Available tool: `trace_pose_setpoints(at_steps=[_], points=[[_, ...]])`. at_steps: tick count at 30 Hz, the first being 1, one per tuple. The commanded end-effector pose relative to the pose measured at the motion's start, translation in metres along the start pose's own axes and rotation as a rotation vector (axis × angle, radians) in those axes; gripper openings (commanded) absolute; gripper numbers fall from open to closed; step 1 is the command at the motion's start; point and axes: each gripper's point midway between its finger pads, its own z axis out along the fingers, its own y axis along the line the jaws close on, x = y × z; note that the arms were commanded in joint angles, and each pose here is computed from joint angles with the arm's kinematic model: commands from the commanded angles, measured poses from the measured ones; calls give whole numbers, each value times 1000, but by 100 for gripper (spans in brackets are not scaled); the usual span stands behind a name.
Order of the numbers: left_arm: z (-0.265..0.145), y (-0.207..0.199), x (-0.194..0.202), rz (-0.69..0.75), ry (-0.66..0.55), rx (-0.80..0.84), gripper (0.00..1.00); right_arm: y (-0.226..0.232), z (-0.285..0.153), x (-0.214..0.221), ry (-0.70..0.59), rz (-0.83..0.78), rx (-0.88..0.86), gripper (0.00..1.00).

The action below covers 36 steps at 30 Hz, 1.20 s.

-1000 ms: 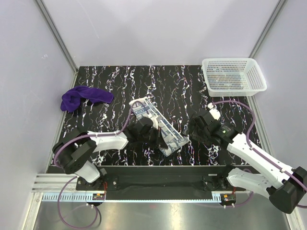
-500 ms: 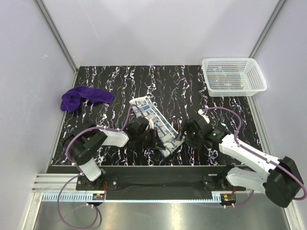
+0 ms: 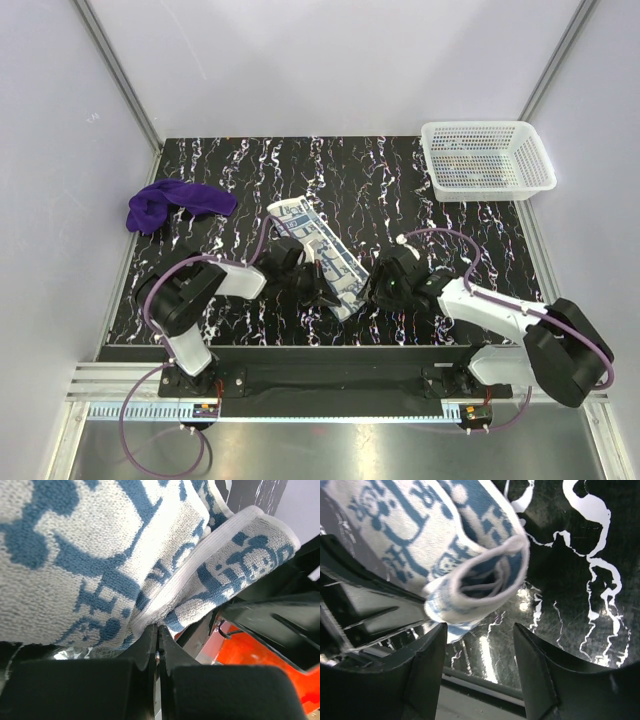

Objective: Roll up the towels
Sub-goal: Roll the towel

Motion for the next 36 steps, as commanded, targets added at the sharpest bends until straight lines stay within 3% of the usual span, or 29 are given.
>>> trace_pose_setpoints(at_steps=[1, 10, 20, 28, 33, 36], points=[[1, 13, -1, -31, 16, -40, 0, 7, 9, 0, -12, -29, -41, 61], [2, 19, 3, -27, 38, -52, 0, 5, 35, -2, -14, -24, -18, 61], [6, 24, 6, -27, 66, -56, 0, 20, 33, -11, -56, -61, -84, 62], [9, 22, 6, -18, 87, -47, 0, 21, 33, -11, -78, -88, -128, 76], [9, 19, 5, -14, 90, -41, 0, 17, 38, -9, -69, -83, -116, 68], [9, 18, 4, -11, 89, -41, 0, 13, 40, -7, -63, -71, -101, 48]])
